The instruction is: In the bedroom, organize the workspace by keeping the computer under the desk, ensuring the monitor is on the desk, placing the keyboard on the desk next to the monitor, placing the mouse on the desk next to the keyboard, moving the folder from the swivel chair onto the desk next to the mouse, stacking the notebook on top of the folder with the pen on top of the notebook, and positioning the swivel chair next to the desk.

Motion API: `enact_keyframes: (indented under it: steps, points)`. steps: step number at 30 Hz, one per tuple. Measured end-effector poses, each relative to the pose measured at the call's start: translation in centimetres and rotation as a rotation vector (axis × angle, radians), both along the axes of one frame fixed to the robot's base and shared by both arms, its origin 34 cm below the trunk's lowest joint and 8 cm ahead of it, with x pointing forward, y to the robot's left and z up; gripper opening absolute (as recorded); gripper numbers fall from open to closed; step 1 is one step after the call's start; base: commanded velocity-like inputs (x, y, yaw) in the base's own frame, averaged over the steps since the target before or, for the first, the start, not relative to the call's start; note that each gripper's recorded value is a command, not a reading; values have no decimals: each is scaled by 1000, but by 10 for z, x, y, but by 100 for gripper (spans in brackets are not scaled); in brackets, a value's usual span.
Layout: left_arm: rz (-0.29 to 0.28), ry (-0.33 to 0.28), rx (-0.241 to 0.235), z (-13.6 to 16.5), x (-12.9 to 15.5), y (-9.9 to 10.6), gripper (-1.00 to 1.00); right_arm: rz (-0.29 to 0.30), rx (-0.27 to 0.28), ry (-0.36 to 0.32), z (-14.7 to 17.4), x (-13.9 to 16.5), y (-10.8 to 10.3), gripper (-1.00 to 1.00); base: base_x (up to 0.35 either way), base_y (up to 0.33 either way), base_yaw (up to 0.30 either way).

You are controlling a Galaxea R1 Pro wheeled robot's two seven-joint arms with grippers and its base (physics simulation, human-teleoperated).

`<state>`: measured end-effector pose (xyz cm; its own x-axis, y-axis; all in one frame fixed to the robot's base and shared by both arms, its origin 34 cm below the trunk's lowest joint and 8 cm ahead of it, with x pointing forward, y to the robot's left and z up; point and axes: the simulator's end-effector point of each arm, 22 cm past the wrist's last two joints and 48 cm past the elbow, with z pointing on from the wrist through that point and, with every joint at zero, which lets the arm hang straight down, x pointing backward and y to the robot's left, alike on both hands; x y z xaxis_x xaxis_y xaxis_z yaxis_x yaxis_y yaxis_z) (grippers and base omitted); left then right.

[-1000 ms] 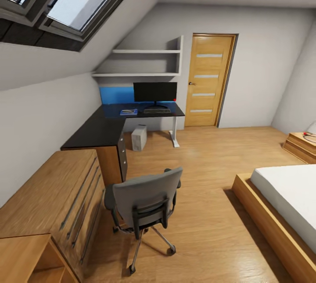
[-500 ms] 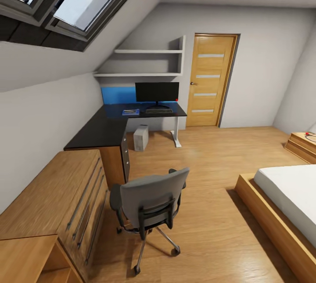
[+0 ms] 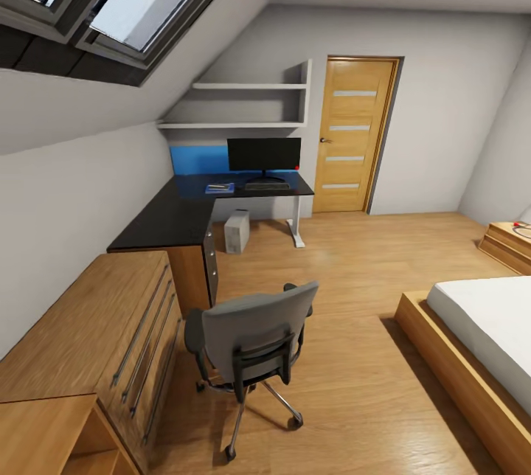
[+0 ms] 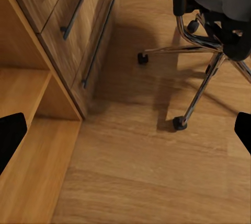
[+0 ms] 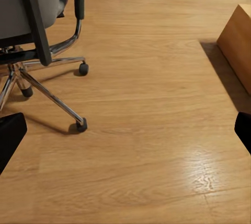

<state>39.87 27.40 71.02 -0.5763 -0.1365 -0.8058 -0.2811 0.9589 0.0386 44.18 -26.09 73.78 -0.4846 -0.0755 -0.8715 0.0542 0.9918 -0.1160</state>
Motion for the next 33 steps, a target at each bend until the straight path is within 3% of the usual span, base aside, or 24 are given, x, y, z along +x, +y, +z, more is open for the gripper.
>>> enact_keyframes:
  steps: [6, 12, 18, 24, 33]
  points:
    - [2, 16, -13, -7, 0, -8, 100, 0, 0, 0, -4, 2, 0, 100, 0, 0, 0]
    - [2, 89, -34, -24, -7, -18, 100, -2, -2, -1, -8, 5, -2, 100, 0, 0, 0]
    - [30, 129, -45, -35, -12, -15, 100, -2, -2, 0, -13, 7, -2, 100, 0, 0, 0]
    - [101, 140, -65, -42, -16, -7, 100, -2, -1, -1, -17, 10, -1, 100, 0, 0, 0]
    - [129, 132, -88, -49, -10, -10, 100, -1, 0, -1, -25, 13, -1, 100, 0, 0, 0]
